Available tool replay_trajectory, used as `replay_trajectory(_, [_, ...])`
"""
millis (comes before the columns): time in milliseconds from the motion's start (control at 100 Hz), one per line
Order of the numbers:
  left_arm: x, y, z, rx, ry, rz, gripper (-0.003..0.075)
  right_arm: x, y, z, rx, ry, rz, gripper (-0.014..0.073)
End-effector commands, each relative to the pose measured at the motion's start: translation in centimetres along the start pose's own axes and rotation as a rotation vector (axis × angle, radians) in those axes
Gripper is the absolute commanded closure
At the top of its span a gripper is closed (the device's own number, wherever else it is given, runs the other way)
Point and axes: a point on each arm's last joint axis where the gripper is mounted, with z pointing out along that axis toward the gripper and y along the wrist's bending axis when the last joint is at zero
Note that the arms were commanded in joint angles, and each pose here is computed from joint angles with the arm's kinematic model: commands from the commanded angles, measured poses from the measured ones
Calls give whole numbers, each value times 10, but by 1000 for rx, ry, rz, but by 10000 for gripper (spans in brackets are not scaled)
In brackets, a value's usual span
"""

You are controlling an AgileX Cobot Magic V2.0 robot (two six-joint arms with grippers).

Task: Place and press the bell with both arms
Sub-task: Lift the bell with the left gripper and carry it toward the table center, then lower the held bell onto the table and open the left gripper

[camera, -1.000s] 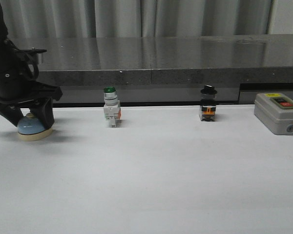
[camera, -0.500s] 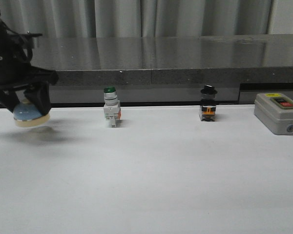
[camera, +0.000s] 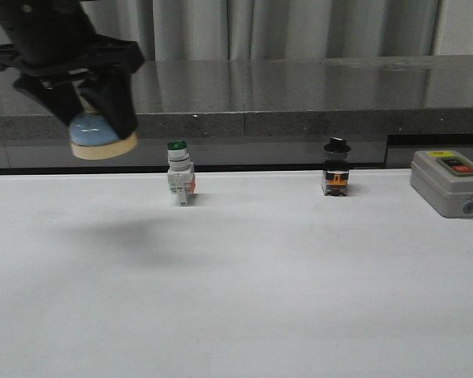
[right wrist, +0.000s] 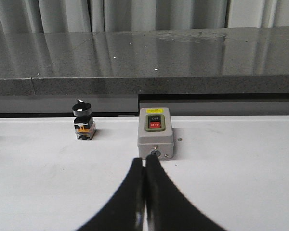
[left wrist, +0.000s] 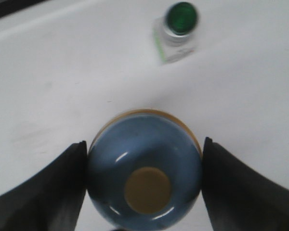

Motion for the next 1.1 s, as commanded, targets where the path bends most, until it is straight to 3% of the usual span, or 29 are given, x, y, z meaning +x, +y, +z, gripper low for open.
replay_trajectory(0, [-12,-33,-28,49,-133,63,461,-13,0,-3,5,-115,-1,664])
replay_trajectory(200, [-10,-101,-22,145,-201,203,461,-13,0,-3,5,-115,-1,664])
replay_trajectory(430, [-1,-141,19,188,-127,277,461,-13,0,-3,5,-115,-1,664])
replay_trajectory(680, [-3,-153,60,188,-65,288,461,-13,0,-3,5,-115,-1,664])
replay_trajectory(1090, [3,-154,89,178,-9,289,461,-13,0,-3,5,-115,-1,664])
